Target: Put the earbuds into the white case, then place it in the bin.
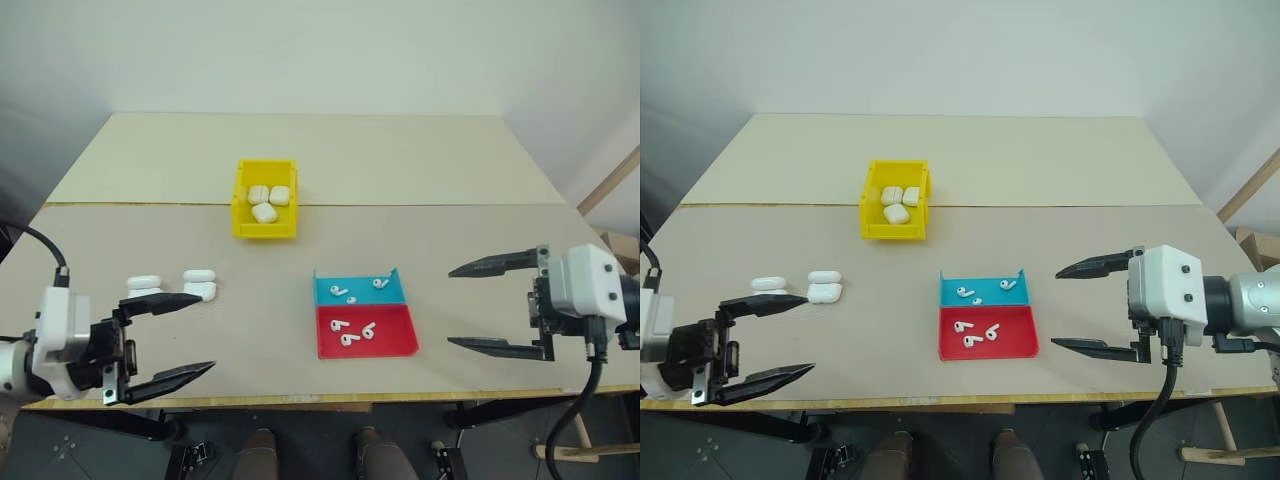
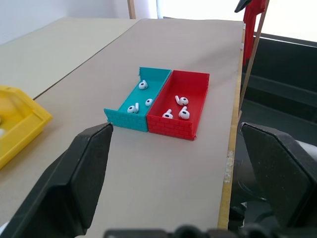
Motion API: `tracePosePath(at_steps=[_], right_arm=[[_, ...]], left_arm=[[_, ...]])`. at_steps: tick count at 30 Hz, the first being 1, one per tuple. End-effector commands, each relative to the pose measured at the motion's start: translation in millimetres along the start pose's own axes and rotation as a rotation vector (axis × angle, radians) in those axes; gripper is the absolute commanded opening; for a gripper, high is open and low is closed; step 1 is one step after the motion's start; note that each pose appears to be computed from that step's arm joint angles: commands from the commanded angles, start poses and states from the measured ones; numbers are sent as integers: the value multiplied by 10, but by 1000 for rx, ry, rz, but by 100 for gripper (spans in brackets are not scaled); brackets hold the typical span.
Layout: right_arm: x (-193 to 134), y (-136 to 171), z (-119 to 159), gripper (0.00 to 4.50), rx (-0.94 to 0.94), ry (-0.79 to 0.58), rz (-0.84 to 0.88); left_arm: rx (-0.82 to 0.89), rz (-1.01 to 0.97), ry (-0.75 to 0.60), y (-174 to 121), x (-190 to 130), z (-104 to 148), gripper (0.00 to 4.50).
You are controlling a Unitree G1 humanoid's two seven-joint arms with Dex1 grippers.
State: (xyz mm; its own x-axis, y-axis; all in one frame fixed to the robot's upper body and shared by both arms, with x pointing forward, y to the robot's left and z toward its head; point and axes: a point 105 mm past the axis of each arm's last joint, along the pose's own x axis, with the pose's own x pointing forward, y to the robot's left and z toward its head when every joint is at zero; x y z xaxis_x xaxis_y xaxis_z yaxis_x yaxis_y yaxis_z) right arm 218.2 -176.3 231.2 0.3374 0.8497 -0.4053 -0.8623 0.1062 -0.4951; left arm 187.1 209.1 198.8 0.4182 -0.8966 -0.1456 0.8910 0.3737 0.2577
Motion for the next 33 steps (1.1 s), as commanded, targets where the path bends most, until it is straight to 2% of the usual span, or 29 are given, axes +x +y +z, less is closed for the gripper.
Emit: tracePosePath(at_steps=[1,11,15,18,21,24,27,29,33], right_arm=[[-27,-17,74,449,-46,-9,-3],[-11,-69,-35,449,-30,47,-33],[-8,-131,-56,449,-35,73,-48],[-16,-173,-65,449,-31,95,-66],[-31,-155,-51,449,-24,104,-62],[-30,-130,-58,449,-8,114,-60],[-14,-108,-75,449,7,119,-62],[10,-87,-93,449,17,120,-60],[81,-69,-95,449,27,105,-50]], left_arm=[[38,2,-3,-12,-15,85,450],[39,139,19,112,64,52,450],[25,257,106,189,103,-7,450],[-8,393,105,237,92,28,450],[-58,479,206,252,41,-44,450],[-196,649,454,377,-110,-306,450],[-307,786,583,497,-249,-397,450],[-362,834,643,551,-297,-396,450],[-444,908,665,784,-339,-388,450]])
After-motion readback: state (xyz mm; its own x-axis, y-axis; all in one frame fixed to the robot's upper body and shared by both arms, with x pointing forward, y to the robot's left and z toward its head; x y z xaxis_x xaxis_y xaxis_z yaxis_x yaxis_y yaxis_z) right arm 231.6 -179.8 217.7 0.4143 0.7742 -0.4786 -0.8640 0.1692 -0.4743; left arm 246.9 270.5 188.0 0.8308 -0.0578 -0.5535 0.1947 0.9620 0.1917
